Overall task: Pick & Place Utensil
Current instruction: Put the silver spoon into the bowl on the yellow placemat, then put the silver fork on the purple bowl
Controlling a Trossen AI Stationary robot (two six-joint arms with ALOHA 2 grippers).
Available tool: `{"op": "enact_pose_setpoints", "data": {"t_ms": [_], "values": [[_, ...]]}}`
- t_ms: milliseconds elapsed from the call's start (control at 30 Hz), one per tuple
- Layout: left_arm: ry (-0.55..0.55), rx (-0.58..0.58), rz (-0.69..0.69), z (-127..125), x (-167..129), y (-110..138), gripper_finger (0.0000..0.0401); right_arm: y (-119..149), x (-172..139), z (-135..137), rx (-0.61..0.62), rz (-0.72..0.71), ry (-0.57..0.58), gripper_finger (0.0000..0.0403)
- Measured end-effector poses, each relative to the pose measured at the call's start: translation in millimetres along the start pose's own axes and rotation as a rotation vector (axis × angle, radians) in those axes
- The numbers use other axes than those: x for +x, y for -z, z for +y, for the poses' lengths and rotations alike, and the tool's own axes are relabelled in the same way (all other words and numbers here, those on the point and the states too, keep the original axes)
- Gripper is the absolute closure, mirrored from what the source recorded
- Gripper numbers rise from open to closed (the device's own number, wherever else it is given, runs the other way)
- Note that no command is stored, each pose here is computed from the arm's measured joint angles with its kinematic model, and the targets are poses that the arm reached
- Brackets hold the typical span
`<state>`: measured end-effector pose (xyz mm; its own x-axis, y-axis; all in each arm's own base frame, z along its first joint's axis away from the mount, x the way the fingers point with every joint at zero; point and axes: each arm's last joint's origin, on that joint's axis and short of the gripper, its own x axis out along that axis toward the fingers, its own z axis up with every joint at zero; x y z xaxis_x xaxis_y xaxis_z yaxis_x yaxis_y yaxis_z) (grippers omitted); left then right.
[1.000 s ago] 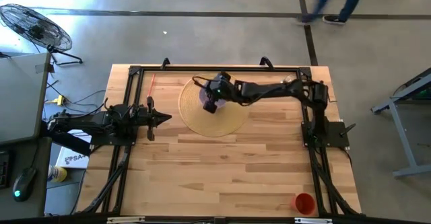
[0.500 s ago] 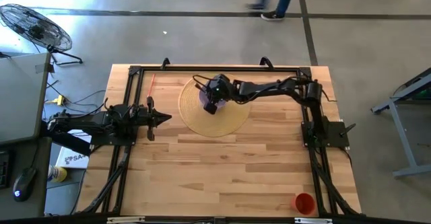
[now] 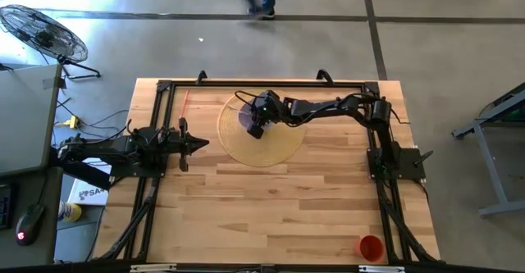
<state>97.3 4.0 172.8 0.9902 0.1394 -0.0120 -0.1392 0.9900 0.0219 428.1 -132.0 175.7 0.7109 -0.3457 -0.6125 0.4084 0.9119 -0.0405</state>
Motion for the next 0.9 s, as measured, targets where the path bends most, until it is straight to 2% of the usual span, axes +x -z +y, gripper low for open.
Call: {"op": "enact_pose_setpoints", "data": {"t_ms": [533, 733, 900], "values": [[0.0, 0.0, 0.0, 0, 0, 0, 0.04, 0, -4, -1, -0.004, 0.022, 0.006, 0.032], [0.001, 0.0, 0.0, 0, 0, 0, 0.04, -16, -46, -8, -0.038, 0.081, 0.05, 0.032], [0.0, 0.0, 0.0, 0, 0, 0, 0.04, -22, -93, -26, -0.056, 0.195, 0.199, 0.032]]}}
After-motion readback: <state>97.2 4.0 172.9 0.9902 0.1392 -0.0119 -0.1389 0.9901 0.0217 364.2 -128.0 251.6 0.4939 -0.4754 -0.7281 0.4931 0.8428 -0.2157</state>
